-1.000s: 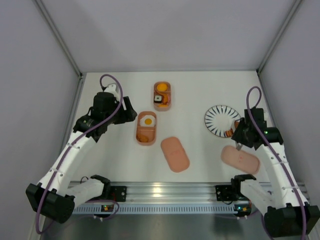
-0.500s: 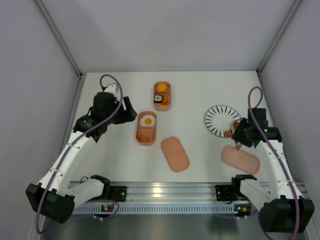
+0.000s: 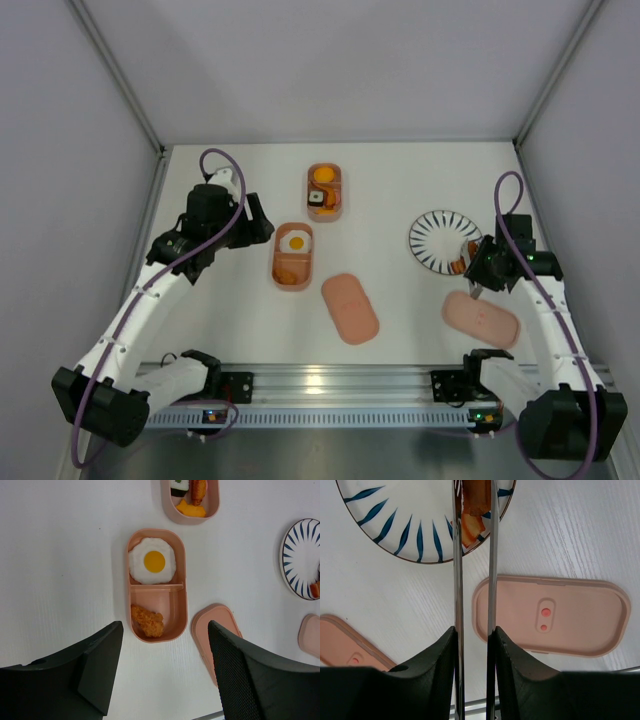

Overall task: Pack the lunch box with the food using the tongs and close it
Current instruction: Pick up the fake food from the plate.

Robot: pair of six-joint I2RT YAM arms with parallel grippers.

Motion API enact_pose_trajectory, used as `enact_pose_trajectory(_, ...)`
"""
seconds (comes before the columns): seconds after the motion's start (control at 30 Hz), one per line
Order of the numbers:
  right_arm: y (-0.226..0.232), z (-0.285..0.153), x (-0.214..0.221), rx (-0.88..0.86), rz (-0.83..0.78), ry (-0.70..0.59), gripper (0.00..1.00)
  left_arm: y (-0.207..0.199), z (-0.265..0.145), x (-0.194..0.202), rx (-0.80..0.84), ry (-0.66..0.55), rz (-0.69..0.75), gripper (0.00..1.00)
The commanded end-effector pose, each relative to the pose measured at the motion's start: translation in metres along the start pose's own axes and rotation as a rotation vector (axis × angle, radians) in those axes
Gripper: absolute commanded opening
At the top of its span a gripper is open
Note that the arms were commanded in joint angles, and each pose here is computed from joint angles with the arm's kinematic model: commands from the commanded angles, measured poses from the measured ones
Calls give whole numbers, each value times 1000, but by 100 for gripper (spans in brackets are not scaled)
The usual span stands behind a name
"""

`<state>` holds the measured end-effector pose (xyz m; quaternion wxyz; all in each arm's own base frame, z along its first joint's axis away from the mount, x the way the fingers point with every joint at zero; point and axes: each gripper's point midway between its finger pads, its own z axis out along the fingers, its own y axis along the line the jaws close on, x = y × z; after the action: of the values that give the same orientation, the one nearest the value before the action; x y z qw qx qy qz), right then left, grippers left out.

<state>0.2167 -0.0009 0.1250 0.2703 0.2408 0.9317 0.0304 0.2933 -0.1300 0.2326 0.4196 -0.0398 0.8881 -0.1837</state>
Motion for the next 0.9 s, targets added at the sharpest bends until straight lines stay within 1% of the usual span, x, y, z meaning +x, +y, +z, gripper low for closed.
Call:
enact_pose_trajectory(0.0, 6, -1, -24, -32, 2, -81, 24, -4, -1, -12, 21, -53, 3, 74)
enact_pose_trajectory(0.23, 12, -18, -42, -44, -11, -126, 18, -4, -2, -12, 21, -53, 3, 74)
enact_pose_trajectory(0.4, 18, -29, -53, -65, -13, -153, 17, -4, -1, -13, 21, -53, 4, 74)
enact_pose_trajectory(0.43, 19, -30, -55, -71, -14, -159, 17, 1, -1, -14, -7, -64, 3, 74)
enact_pose_trajectory(0.63, 28, -35, -61, -107, -27, -164, 15, 2, 0, -14, -10, -64, 5, 74)
enact_pose_trajectory(0.7, 34, -39, -61, -142, -35, -158, 14, 1, 0, -14, -8, -63, 3, 74)
enact_pose_trajectory(0.87, 35, -40, -63, -142, -40, -159, 13, 1, 0, -14, -10, -62, 3, 74)
